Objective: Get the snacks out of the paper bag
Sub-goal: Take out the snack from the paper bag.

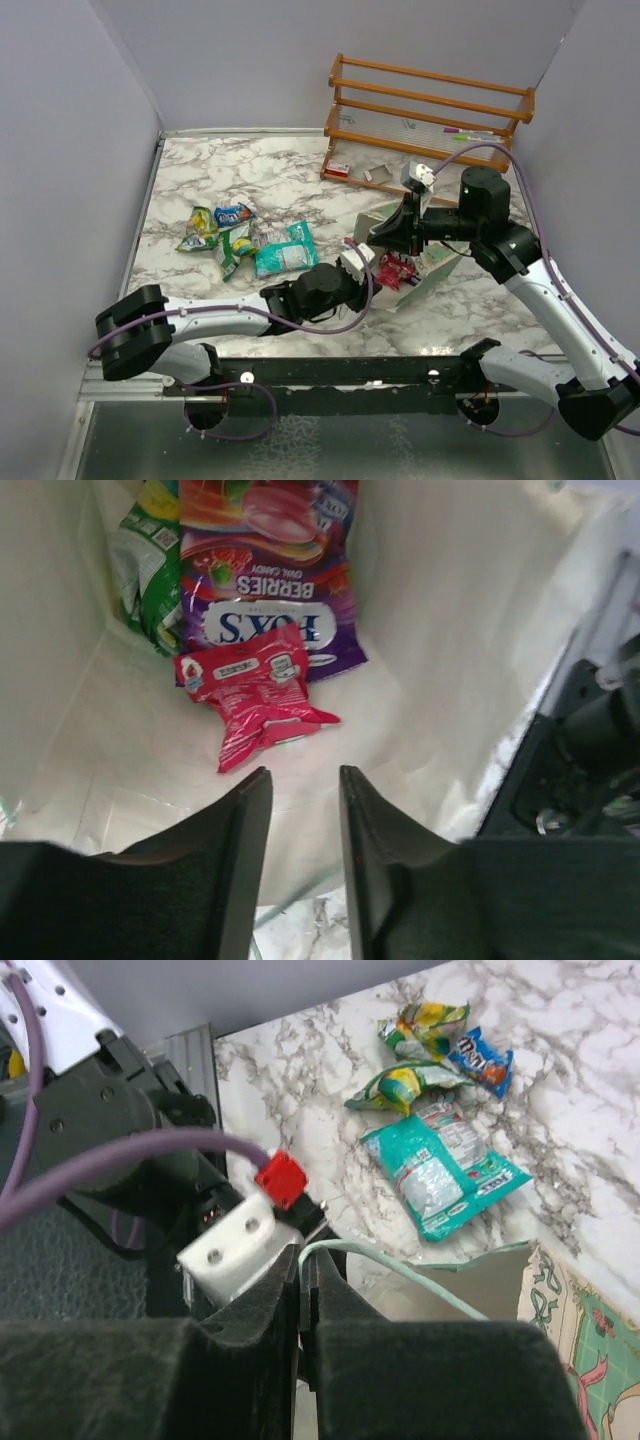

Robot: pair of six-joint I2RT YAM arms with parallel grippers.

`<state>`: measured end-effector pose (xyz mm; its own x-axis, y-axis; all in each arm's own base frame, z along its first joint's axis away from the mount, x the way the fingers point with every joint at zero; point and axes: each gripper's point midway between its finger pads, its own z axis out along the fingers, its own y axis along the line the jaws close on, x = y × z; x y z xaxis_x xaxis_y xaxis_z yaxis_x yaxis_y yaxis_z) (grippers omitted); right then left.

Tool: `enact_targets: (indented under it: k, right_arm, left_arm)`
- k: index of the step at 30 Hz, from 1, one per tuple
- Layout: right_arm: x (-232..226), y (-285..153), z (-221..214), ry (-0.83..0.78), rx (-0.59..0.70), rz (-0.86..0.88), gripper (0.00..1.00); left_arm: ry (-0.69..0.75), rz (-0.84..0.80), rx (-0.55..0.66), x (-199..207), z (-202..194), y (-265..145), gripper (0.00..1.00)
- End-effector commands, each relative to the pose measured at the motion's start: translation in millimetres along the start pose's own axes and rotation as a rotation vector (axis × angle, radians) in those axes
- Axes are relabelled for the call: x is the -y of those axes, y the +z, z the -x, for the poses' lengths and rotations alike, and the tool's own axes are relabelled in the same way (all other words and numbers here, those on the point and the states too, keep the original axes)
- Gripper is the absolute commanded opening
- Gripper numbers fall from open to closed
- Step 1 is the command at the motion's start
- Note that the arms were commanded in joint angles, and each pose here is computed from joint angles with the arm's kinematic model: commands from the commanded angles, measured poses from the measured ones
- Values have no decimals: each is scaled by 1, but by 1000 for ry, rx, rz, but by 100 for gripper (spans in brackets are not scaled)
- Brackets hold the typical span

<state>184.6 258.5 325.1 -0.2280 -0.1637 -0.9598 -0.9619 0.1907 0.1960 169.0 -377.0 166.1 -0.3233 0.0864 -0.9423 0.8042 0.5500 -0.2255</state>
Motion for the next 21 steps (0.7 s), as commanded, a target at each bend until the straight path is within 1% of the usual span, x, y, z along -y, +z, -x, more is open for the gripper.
enact_targets:
  k: [1,5,7,11,15,21]
  right_arm:
    - [-19,-2,10,-59,40,94,4]
    - [-23,-4,15,-74,65,94,4]
    - [-23,-5,15,-77,75,93,4]
    - [-24,-4,12,-68,73,96,4]
    - [-25,-6,11,-71,77,90,4]
    - [-25,-9,10,-72,81,74,3]
  left_arm:
    - [63,78,-2,-12,5,20,32]
    - [81,63,-15,-11,-5,35,28]
    - [87,63,-33,-11,-13,41,30]
    - [101,55,-71,-12,-27,52,39]
    - [114,73,-93,-16,-39,57,56]
    - [166,122,-136,-27,-53,71,63]
